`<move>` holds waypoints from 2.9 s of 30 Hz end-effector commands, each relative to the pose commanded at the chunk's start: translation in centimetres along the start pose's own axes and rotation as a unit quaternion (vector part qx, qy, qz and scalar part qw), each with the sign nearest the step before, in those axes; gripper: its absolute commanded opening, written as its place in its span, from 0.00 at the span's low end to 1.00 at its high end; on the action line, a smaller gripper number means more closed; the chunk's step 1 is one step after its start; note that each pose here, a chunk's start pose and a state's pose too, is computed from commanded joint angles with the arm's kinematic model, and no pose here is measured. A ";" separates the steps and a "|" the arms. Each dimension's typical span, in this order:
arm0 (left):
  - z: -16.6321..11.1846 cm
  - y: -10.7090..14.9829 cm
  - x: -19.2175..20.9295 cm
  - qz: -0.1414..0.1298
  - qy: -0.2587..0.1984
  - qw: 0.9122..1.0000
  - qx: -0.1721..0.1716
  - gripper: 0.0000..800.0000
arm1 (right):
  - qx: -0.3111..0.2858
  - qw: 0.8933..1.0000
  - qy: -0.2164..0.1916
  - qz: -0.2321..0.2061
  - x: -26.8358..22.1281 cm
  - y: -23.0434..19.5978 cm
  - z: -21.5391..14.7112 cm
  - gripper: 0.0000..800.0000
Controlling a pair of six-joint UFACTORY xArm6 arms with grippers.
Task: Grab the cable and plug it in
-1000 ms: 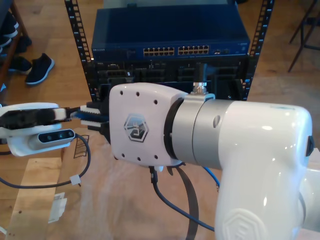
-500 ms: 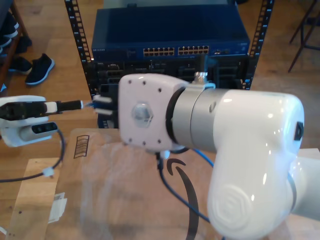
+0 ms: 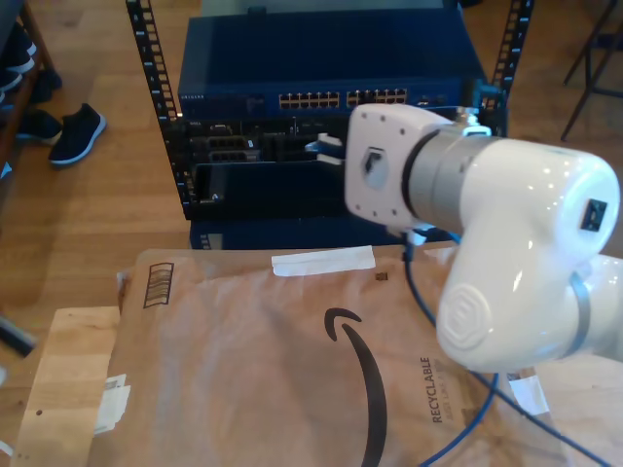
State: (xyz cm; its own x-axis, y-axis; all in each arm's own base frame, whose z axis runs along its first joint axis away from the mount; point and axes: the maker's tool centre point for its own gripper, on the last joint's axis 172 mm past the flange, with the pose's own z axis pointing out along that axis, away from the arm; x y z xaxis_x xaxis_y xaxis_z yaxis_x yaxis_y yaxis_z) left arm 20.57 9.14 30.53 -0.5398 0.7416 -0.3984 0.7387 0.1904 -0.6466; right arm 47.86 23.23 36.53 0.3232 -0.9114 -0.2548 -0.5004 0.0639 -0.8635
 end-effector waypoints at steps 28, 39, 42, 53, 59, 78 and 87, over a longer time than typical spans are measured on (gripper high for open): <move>21.0 -3.5 25.3 0.181 0.082 0.960 -0.197 1.00 | 0.141 0.981 0.132 -0.013 13.0 1.8 -5.8 0.00; 24.4 -0.2 26.9 0.196 0.123 0.947 -0.224 1.00 | 0.224 0.921 0.270 -0.172 11.5 1.7 -8.3 0.00; 25.2 0.6 26.9 0.214 0.128 0.941 -0.228 1.00 | 0.211 0.922 0.272 -0.177 9.3 3.5 -6.8 0.00; 25.6 1.4 26.3 0.200 0.099 0.940 -0.257 1.00 | 0.217 0.922 0.264 -0.181 5.6 4.8 -6.1 0.00; 25.7 1.4 26.3 0.200 0.099 0.940 -0.258 1.00 | 0.221 0.909 0.317 -0.157 4.7 2.9 -6.9 0.00; 25.7 1.4 26.3 0.200 0.099 0.940 -0.258 1.00 | 0.223 0.891 0.310 -0.247 -1.5 6.8 -1.1 0.00; 25.7 1.4 26.3 0.200 0.099 0.940 -0.258 1.00 | 0.230 0.891 0.296 -0.258 -3.2 6.5 -1.3 0.00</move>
State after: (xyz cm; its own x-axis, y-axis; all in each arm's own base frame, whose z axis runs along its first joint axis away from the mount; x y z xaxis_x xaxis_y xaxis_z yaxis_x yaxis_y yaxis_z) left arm -2.95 12.39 2.47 -0.1300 0.9155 -0.3807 0.9915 0.1201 -0.0497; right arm 42.51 26.00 32.30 -0.1331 -0.9138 0.3838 0.0175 -0.3893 -0.9209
